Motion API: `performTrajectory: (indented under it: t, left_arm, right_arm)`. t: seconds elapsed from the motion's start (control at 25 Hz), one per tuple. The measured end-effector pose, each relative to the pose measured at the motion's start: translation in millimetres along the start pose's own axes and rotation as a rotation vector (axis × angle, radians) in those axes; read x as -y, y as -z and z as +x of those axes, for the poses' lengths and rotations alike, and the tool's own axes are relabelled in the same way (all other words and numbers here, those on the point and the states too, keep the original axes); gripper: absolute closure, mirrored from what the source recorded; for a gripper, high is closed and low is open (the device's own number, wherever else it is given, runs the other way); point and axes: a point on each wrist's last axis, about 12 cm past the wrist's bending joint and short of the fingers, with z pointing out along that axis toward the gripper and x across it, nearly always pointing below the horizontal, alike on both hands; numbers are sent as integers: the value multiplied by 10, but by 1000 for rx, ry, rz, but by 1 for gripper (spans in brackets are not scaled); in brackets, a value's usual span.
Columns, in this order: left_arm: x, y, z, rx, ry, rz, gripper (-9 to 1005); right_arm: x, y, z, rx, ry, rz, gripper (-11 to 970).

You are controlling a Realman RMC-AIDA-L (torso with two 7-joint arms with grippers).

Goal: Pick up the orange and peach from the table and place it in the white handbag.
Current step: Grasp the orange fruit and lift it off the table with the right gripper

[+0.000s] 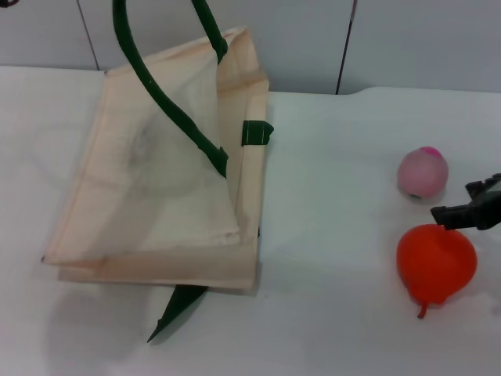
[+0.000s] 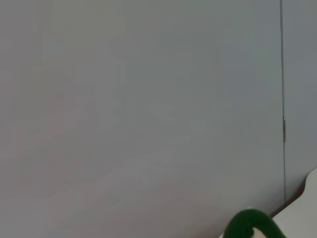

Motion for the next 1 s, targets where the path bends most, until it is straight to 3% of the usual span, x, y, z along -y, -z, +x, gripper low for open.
performTrajectory:
  t: [0.16,0.24,0.52,0.76,1.0]
  left_arm:
    - [-3,-17,26,-10,5,3,877]
    - [-5,-24,39,-15,7,4,877]
    - [-36,-35,85,-40,8,-14,877]
    - [-50,-49,110,-54,11,-17,877]
    - [-62,-57,124,-66,10,-23,877]
  right_arm:
    - [70,60,22,-5,-18,20,358]
    - [103,94,46,-12,-33,22,223]
    - [47,162,62,-39,-32,-14,179]
    - [-78,168,64,-41,-37,-119,149]
    - [-49,106,115,-89,-43,-126,147]
